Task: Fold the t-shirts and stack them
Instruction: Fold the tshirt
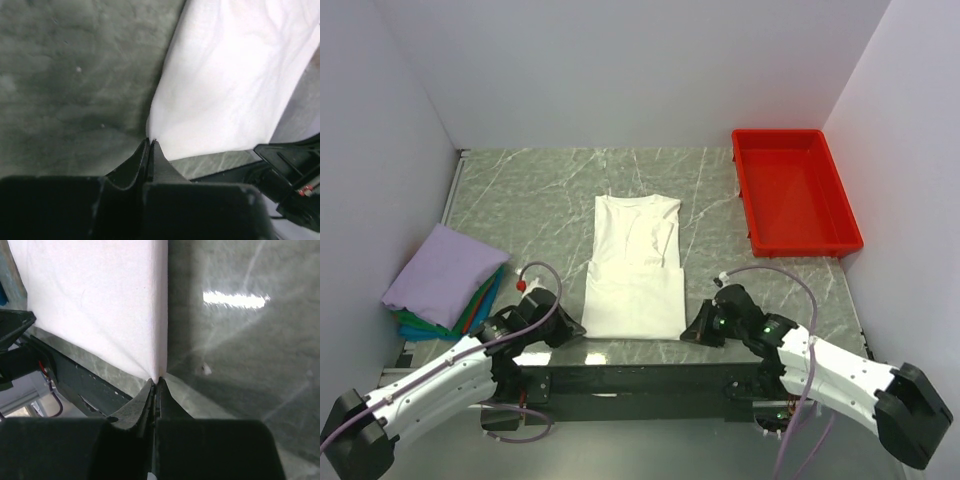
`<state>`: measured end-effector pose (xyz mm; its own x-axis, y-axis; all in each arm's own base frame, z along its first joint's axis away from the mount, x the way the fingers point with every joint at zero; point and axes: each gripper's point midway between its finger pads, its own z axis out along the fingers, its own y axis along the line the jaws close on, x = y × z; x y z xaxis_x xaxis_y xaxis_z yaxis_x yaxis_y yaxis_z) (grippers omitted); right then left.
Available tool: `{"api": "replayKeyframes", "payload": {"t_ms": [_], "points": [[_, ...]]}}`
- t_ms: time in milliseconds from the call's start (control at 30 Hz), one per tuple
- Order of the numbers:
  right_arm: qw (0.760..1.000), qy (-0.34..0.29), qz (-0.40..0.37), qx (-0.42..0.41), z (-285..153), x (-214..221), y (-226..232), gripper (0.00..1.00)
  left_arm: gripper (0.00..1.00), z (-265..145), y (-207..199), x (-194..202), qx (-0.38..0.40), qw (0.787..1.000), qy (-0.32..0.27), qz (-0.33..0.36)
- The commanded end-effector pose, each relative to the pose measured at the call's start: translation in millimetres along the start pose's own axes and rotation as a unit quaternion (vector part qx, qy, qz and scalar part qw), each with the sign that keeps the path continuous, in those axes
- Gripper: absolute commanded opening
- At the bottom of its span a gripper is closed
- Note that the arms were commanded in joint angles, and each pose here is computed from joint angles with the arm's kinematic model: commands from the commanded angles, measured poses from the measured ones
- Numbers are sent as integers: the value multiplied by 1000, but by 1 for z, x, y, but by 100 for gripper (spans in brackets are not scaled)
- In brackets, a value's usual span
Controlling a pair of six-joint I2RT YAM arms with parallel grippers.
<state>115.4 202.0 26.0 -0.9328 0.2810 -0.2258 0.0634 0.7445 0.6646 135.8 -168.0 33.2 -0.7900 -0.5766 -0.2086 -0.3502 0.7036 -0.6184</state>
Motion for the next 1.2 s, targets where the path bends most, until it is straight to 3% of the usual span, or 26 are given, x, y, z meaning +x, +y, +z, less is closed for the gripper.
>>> {"api": "replayKeyframes", "payload": {"t_ms": [0, 200, 533, 867, 1167], "points": [[1000, 13, -5, 2, -10, 12, -9, 0, 1, -7, -3, 7, 7, 1000, 14, -1], [1000, -7, -17, -4, -24, 3, 1, 0, 1, -14, -21, 4, 34, 999, 10, 17], [995, -78, -64, 12, -45, -62, 49, 0, 0, -26, -85, -32, 54, 995, -32, 71], [988, -139, -73, -8, -63, -158, 87, 0, 0, -31, -164, -113, 90, 990, -73, 86], [987, -152, -57, -12, -43, -250, 111, 0, 0, -18, -216, -198, 103, 986, -106, 72]]}}
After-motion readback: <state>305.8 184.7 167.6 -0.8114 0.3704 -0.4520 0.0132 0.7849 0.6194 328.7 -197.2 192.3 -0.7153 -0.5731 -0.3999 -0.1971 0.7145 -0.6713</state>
